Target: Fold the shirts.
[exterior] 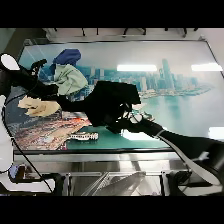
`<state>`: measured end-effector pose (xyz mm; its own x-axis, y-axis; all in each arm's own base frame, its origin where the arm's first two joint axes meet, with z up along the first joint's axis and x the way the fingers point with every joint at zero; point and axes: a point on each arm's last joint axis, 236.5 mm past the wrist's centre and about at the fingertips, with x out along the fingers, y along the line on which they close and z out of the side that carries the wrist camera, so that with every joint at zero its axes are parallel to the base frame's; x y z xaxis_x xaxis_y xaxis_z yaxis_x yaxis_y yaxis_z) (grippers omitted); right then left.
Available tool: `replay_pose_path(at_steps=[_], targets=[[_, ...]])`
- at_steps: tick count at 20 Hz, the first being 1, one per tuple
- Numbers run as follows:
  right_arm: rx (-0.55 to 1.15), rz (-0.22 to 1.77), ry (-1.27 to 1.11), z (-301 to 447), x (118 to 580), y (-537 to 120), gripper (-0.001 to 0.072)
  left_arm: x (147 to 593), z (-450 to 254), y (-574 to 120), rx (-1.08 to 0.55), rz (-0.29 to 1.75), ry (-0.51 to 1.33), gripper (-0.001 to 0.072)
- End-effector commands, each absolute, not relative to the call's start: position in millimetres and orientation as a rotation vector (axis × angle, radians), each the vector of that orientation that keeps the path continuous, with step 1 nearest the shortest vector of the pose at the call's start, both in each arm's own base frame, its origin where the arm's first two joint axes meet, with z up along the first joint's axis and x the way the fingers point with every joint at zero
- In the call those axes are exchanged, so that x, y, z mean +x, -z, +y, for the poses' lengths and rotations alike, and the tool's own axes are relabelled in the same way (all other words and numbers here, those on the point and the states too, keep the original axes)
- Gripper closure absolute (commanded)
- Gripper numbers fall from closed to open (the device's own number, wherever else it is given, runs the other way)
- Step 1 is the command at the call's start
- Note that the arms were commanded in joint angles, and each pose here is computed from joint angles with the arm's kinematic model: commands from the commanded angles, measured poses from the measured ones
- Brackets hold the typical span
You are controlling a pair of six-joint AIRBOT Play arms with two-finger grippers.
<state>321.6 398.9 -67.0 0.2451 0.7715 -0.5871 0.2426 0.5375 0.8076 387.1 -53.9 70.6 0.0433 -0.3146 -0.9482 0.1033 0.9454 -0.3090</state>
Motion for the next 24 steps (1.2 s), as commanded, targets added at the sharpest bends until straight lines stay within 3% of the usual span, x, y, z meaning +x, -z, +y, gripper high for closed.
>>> replay_pose_path(at_steps=[1, 5, 6, 7, 9, 11, 14, 17, 19, 21, 22, 24], targets=[[1.105, 1.323, -0.43, 443, 346, 88, 0.0015, 389, -53, -72, -0.196, 1.486, 0.327, 0.0689], [1.113, 1.246, -0.395, 446, 375, 90, 0.0086, 389, -53, -73, -0.196, 1.483, 0.327, 0.069], [1.121, 1.252, -0.393, 446, 375, 89, 0.0313, 390, -53, -73, -0.196, 1.479, 0.326, 0.069], [1.106, 1.266, -0.426, 447, 371, 87, 0.0683, 390, -53, -73, -0.196, 1.479, 0.326, 0.0689], [1.041, 1.29, -0.526, 446, 363, 72, 0.0689, 391, -48, -74, -0.202, 1.474, 0.316, 0.069], [0.85, 1.296, -0.632, 427, 352, 47, 0.0689, 393, -31, -83, -0.227, 1.436, 0.279, 0.069], [0.428, 1.334, -0.536, 335, 336, 21, 0.0689, 385, 7, -102, -0.294, 1.377, 0.195, 0.069], [0.062, 1.258, -0.451, 237, 315, -43, 0.0689, 356, 9, -99, -0.54, 1.338, 0.225, 0.069], [0.08, 1.099, -0.47, 212, 309, -110, 0.0689, 345, -20, -107, -0.832, 1.253, 0.348, 0.069], [0.106, 0.995, -0.474, 191, 292, -164, 0.0689, 349, -50, -155, -1.105, 1.022, 0.554, 0.0689], [0.11, 0.97, -0.471, 180, 281, -182, 0.0689, 350, -56, -185, -1.164, 0.891, 0.635, 0.069], [0.129, 0.902, -0.456, 160, 265, -216, 0.0689, 344, -62, -247, -1.122, 0.643, 0.71, 0.069]])
